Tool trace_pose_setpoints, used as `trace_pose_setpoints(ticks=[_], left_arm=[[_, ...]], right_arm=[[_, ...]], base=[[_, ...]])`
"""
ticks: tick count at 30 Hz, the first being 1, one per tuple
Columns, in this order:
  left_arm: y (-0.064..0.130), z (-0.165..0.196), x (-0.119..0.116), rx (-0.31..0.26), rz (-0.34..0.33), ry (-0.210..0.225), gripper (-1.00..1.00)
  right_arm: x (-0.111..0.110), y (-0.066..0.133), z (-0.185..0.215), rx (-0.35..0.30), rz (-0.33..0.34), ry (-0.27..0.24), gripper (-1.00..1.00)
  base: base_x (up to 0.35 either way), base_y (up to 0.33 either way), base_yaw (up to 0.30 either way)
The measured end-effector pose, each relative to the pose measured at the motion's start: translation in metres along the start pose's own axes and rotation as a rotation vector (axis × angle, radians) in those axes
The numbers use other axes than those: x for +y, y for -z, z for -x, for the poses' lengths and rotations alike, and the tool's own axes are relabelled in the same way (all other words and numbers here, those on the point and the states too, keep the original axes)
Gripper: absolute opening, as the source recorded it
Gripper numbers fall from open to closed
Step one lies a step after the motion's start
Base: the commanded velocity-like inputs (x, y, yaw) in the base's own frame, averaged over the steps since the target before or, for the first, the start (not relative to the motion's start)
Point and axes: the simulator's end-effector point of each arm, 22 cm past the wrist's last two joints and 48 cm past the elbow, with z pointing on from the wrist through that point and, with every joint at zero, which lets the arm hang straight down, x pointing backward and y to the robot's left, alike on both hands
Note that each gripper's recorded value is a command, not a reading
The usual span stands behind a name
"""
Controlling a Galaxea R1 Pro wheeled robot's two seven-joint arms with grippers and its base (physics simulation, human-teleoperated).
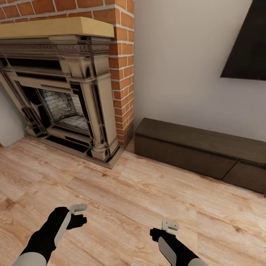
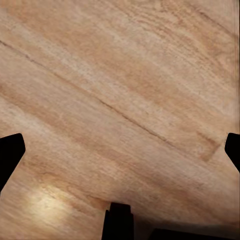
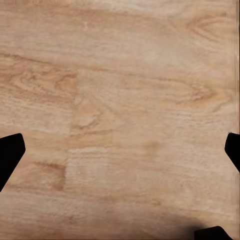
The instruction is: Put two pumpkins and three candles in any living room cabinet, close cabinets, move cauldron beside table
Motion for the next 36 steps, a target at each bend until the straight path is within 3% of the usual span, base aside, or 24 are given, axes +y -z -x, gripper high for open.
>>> trace_pose_setpoints(ticks=[16, 26, 36], left_arm=[[-0.0014, -0.0023, -0.0035, 0.004, -0.005, -0.002, 1.0], [-0.0014, 0.0037, -0.0056, -0.024, -0.008, 0.0, 1.0], [-0.002, 0.0032, -0.0061, -0.023, -0.009, 0.001, 1.0]], right_arm=[[-0.0025, -0.0005, -0.0014, 0.006, -0.004, -0.001, 1.0], [-0.0038, -0.0008, -0.0017, 0.006, -0.007, -0.001, 1.0], [-0.0034, -0.0011, -0.002, 0.004, -0.007, -0.001, 1.0]], base=[[0.0, 0.0, -0.287], [0.008, 0.007, -0.287], [0.196, 0.131, -0.244]])
